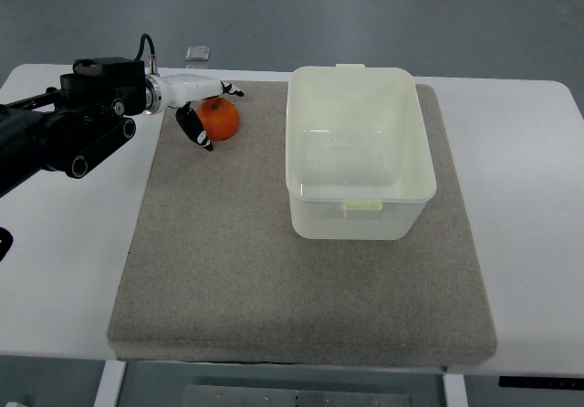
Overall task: Put orange in box with left hand
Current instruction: 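Close the left hand fingers around the orange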
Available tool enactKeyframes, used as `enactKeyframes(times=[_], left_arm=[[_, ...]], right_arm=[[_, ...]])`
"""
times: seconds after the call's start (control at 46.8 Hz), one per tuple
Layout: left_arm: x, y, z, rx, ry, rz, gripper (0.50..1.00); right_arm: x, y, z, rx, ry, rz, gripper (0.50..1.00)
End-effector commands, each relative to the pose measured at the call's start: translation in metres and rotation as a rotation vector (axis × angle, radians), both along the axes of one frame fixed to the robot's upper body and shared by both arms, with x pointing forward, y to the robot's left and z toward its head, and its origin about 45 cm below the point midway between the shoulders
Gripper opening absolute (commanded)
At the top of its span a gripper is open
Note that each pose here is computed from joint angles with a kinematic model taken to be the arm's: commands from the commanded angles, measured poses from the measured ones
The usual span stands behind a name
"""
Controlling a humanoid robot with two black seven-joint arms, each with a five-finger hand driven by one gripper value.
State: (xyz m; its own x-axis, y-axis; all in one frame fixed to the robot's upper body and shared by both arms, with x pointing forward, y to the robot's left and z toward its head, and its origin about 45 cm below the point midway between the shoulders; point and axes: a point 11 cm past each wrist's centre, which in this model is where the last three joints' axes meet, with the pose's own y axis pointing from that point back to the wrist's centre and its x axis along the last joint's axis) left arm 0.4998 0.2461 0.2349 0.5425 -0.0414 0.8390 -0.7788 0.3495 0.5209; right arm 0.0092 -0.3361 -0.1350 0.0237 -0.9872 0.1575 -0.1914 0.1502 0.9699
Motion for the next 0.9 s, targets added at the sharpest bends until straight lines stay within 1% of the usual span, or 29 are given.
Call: enactKeyframes(times=[0.0, 0.021, 0.171, 0.214, 0.256, 0.321, 0.363, 0.385, 0.449, 0.577, 0.791, 0.876], left_arm=[[0.0, 0.0, -0.001, 0.004, 0.001, 0.0, 0.861], [-0.001, -0.001, -0.002, 0.003, 0.003, -0.002, 0.851], [0.0, 0.0, -0.001, 0.023, -0.002, -0.007, 0.664], [0.0, 0.001, -0.001, 0.035, -0.005, -0.009, 0.639], [0.0, 0.001, -0.001, 0.045, -0.007, -0.013, 0.628], [0.0, 0.001, -0.001, 0.045, -0.008, -0.014, 0.566], [0.0, 0.001, 0.0, 0.045, -0.009, -0.015, 0.514], [0.001, 0.0, 0.0, 0.045, -0.011, -0.015, 0.5], [0.002, 0.0, 0.004, 0.042, -0.017, -0.017, 0.5], [0.008, -0.001, 0.023, 0.045, -0.05, -0.023, 0.5], [0.013, -0.005, 0.039, 0.046, -0.072, -0.032, 0.5], [0.016, -0.001, 0.049, 0.051, -0.09, -0.025, 0.5]], right_arm=[[0.0, 0.0, 0.0, -0.001, 0.0, -0.001, 0.926], [0.0, 0.0, 0.0, -0.001, 0.0, -0.001, 0.926], [0.0, 0.0, 0.0, 0.001, 0.0, 0.001, 0.926], [0.0, 0.0, 0.0, 0.001, 0.0, 0.001, 0.926], [0.0, 0.0, 0.0, -0.001, 0.0, 0.001, 0.926], [0.0, 0.0, 0.0, 0.001, 0.0, -0.001, 0.926], [0.0, 0.0, 0.0, -0.001, 0.0, -0.001, 0.926], [0.0, 0.0, 0.0, -0.001, 0.0, -0.001, 0.926], [0.0, 0.0, 0.0, 0.001, 0.0, 0.001, 0.926], [0.0, 0.0, 0.0, 0.001, 0.0, -0.001, 0.926], [0.0, 0.0, 0.0, -0.002, 0.0, -0.001, 0.926], [0.0, 0.0, 0.0, 0.001, 0.0, -0.001, 0.926]])
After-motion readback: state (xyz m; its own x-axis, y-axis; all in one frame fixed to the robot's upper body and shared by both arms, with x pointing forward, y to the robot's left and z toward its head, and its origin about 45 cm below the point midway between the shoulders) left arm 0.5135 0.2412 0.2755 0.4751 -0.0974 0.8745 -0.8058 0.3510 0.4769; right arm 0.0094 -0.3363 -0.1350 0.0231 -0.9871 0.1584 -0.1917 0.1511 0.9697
